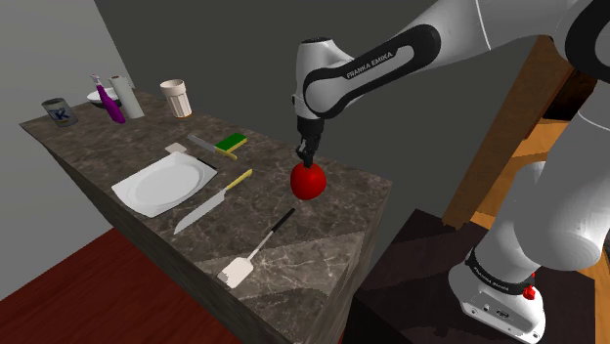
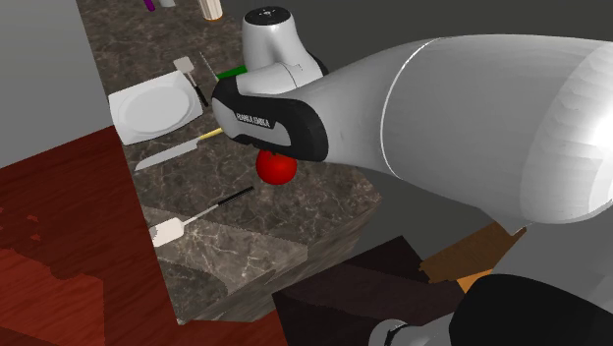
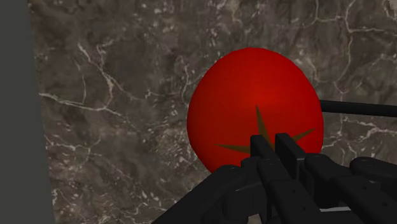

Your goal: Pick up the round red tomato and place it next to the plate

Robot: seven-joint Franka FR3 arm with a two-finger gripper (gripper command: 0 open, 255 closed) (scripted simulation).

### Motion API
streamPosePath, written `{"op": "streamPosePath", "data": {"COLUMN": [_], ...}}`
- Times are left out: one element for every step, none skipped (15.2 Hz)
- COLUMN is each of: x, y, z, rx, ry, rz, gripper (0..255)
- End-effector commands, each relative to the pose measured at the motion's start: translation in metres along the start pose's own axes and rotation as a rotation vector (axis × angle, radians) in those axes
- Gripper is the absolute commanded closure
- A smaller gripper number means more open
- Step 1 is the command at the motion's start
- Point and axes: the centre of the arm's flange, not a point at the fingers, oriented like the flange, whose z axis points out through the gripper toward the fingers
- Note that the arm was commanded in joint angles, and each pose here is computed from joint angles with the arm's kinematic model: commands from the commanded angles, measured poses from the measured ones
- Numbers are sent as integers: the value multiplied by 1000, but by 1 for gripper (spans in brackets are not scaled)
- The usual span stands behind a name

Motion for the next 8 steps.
{"op": "streamPosePath", "data": {"x": [0,0,0,0,0,0,0,1], "y": [0,0,0,0,0,0,-1,-1], "z": [0,0,0,0,0,-5,-10,-16], "rx": [0,0,0,0,0,0,0,0], "ry": [0,0,0,0,0,0,0,0], "rz": [0,0,0,0,0,0,0,0], "gripper": [255,255,255,255,255,255,255,255]}}
